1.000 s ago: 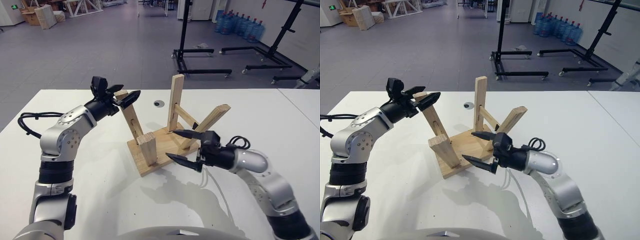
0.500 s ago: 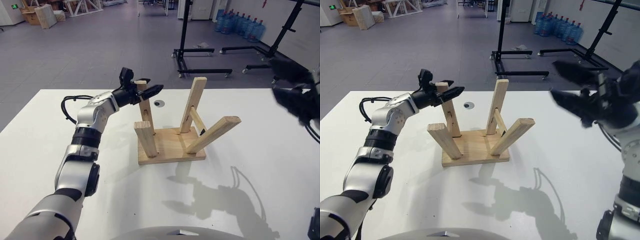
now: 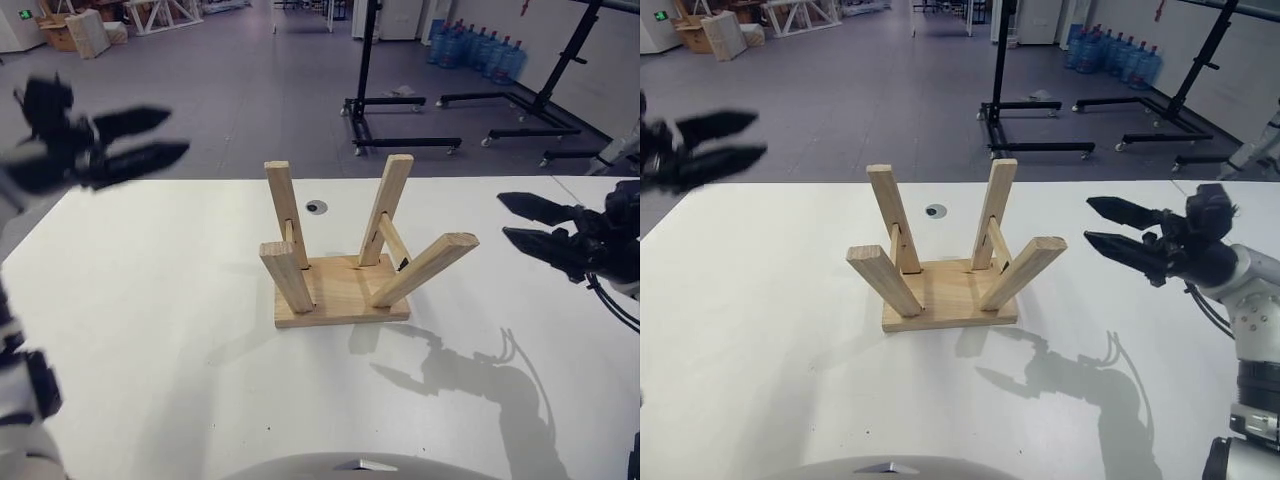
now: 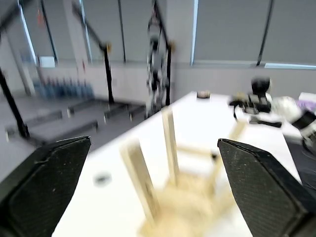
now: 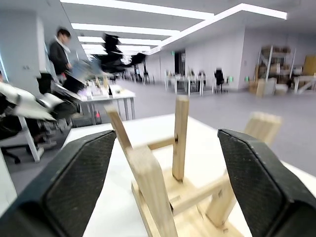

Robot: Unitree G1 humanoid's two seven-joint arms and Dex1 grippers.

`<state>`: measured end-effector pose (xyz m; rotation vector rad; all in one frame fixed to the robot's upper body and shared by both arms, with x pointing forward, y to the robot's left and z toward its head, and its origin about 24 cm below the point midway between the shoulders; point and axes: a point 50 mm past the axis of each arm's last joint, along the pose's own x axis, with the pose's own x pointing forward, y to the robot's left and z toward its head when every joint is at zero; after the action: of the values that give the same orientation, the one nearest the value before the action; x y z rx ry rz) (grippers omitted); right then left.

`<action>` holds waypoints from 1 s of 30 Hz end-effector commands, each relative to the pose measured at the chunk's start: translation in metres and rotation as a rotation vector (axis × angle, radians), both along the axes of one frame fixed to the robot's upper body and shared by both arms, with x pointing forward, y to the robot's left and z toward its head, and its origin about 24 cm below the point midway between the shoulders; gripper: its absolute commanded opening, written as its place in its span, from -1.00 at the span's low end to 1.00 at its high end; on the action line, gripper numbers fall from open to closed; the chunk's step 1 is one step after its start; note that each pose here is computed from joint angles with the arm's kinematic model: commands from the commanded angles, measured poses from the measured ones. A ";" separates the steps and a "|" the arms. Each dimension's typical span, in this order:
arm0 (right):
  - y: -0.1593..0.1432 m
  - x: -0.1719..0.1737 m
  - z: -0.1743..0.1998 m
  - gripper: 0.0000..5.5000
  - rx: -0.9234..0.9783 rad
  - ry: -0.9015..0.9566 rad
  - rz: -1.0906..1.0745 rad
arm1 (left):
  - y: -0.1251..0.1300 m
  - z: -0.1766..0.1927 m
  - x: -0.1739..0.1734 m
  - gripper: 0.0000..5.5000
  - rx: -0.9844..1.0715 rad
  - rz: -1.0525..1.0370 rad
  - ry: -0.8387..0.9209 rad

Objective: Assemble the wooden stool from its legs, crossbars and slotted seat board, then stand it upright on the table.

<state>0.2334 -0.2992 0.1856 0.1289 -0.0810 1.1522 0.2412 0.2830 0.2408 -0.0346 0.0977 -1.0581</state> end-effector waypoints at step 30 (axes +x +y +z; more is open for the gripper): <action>0.062 0.018 -0.050 0.31 -0.049 0.053 0.162 | -0.127 -0.087 -0.011 0.71 -0.089 -0.263 0.111</action>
<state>0.2503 -0.2417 0.1356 0.1224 0.0050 1.3043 0.2289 0.1561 0.1562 -0.1748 0.1576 -1.3274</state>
